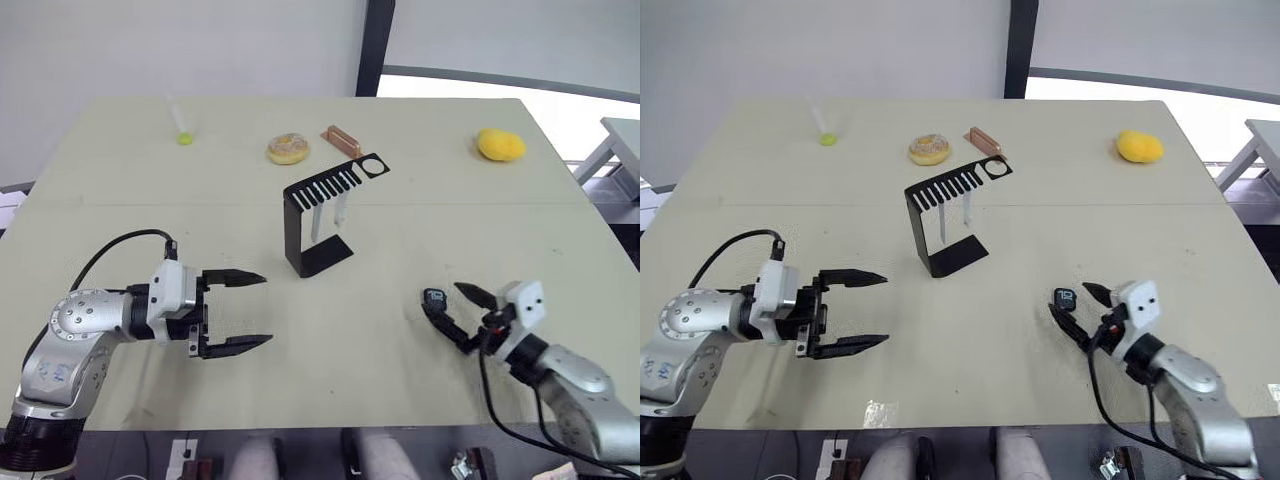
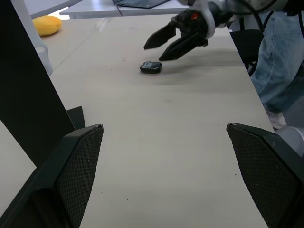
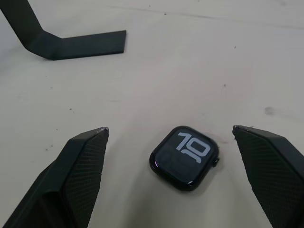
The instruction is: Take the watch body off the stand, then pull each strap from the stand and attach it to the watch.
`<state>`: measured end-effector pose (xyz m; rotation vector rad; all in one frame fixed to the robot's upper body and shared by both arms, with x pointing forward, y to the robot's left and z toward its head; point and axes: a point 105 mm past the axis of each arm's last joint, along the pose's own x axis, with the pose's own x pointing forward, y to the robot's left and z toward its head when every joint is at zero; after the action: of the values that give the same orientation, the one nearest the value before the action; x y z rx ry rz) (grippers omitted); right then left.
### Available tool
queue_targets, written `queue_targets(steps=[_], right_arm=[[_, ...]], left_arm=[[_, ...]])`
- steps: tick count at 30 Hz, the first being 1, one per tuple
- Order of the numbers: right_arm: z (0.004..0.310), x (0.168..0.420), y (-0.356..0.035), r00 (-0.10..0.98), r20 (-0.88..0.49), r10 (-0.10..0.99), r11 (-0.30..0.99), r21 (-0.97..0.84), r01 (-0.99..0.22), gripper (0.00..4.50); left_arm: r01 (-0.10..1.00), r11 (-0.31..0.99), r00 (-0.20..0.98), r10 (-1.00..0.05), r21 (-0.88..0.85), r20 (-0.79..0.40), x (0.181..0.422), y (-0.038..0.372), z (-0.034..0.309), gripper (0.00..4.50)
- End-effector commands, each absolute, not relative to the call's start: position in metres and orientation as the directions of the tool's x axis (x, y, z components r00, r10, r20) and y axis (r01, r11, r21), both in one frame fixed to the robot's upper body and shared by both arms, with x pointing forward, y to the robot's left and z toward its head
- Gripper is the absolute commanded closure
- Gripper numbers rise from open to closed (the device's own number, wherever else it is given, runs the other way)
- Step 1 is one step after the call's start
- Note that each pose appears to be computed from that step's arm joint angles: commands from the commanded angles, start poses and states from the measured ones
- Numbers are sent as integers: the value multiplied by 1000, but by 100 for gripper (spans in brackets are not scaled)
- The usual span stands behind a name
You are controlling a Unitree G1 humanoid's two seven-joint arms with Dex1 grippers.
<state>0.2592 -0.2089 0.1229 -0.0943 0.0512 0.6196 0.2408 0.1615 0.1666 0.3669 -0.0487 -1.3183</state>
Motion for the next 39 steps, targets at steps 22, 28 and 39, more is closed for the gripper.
queue_targets(steps=[22,28,39], right_arm=[[123,168,-344,883,-100,458,833,-297,-466,3],[153,213,-287,750,93,655,730,-332,-597,3],[164,243,-207,467,177,866,499,-255,-828,3]], left_arm=[[530,767,834,-550,361,-53,216,264,151,0],[597,747,771,-635,292,46,225,194,177,0],[514,836,833,-540,192,122,274,106,169,0]])
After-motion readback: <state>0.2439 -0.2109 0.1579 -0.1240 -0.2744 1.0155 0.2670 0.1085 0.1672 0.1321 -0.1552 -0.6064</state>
